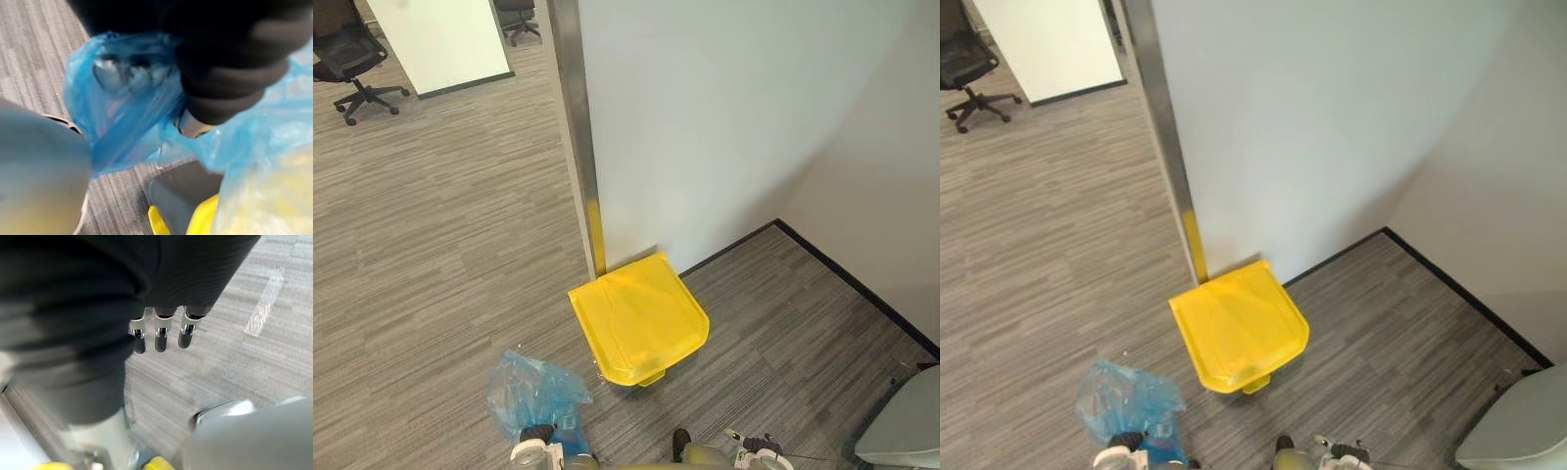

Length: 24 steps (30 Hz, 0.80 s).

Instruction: Gather rubbish on tea table into small bin, then transfer packed bag to large trash can.

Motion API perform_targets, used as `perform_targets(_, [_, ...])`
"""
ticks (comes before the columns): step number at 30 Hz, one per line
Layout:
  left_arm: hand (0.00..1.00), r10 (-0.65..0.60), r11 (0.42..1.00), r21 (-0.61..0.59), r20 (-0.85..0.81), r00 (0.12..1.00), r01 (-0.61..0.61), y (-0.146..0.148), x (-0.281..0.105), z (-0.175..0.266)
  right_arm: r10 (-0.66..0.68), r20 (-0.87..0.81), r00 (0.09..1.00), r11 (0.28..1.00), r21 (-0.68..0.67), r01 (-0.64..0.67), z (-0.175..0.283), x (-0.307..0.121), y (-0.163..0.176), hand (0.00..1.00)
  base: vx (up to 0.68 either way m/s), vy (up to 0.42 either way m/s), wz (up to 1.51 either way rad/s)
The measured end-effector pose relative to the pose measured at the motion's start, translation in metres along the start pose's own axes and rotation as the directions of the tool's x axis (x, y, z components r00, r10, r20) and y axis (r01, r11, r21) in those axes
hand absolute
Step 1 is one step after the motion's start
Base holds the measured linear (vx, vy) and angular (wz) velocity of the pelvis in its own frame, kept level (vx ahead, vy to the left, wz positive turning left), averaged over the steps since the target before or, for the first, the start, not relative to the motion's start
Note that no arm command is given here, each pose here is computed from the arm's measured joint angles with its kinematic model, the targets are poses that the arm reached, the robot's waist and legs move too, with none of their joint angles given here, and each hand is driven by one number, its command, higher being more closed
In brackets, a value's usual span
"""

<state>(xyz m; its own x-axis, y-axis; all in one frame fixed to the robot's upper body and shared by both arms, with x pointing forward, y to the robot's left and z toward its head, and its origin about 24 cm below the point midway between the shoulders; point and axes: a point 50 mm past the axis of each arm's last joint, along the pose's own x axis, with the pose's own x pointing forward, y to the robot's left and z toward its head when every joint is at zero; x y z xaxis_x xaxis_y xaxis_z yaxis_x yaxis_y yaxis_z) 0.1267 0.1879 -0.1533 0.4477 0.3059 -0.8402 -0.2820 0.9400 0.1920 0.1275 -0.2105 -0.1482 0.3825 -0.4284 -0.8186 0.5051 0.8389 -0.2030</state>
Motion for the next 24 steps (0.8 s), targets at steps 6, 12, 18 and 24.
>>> perform_targets(6, [1.0, 0.014, 0.997, -0.07, 0.053, 0.998, -0.01, -0.001, 0.004, 0.024, 0.001, 0.017, 1.0, 1.0, 0.02, -0.001, 0.01, -0.001, 0.014, 0.0, 0.32, -0.091, 0.19])
perform_targets(12, [1.0, -0.034, 0.992, -0.117, 0.087, 0.996, 0.044, -0.024, 0.001, 0.039, -0.041, 0.0, 0.999, 0.995, 0.094, 0.041, 0.011, 0.001, 0.006, 0.0, 0.23, -0.07, 0.15])
perform_targets(18, [1.0, -0.037, 0.993, -0.103, 0.13, 0.991, 0.051, -0.026, 0.001, 0.052, -0.039, -0.006, 0.999, 0.995, 0.093, 0.039, 0.01, 0.001, 0.006, 0.0, 0.07, 0.009, 0.0])
perform_targets(24, [1.0, -0.038, 0.996, -0.079, 0.092, 0.995, 0.045, -0.024, 0.0, 0.034, -0.033, -0.015, 0.999, 0.997, 0.066, 0.034, 0.001, -0.001, 0.006, 0.0, -0.07, -0.036, 0.12])
